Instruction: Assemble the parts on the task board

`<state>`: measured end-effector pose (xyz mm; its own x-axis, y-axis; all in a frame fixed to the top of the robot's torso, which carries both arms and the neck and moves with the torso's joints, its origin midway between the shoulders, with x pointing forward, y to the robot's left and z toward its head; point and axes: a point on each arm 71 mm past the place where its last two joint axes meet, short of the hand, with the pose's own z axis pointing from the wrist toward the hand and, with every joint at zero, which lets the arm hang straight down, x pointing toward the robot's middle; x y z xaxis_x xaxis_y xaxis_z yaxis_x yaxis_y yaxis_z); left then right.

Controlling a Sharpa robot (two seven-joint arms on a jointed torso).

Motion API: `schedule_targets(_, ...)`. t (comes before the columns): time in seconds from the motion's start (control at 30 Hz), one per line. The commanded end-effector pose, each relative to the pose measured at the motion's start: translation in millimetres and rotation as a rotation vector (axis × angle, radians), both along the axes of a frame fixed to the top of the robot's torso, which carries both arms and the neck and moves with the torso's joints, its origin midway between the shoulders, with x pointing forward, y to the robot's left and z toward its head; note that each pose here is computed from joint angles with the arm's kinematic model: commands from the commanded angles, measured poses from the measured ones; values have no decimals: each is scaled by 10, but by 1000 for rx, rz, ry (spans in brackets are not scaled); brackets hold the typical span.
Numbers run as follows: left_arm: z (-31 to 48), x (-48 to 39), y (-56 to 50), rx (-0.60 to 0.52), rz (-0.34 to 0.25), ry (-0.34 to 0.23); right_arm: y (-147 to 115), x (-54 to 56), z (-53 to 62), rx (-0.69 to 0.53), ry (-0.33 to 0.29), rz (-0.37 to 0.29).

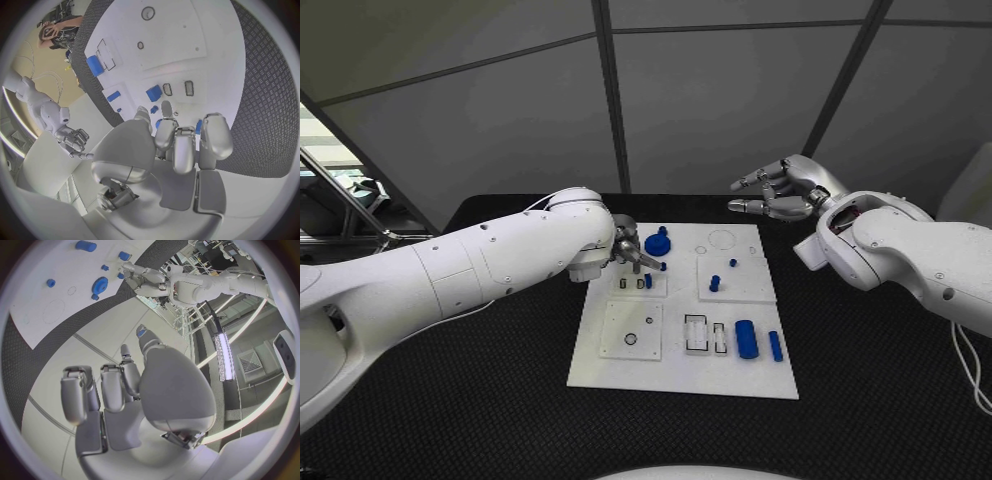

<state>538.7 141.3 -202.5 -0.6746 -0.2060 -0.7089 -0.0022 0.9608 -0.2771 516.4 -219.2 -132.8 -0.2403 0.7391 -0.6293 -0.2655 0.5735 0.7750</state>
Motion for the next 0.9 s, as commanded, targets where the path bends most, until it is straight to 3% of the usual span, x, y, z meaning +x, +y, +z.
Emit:
schedule_targets(0.03,-6,3,-4,34,-13,16,8,5,20,0,-7,-1)
schedule_targets(0.9,-71,-11,-115,53,-61,54,62,20,24,-14,-30,4)
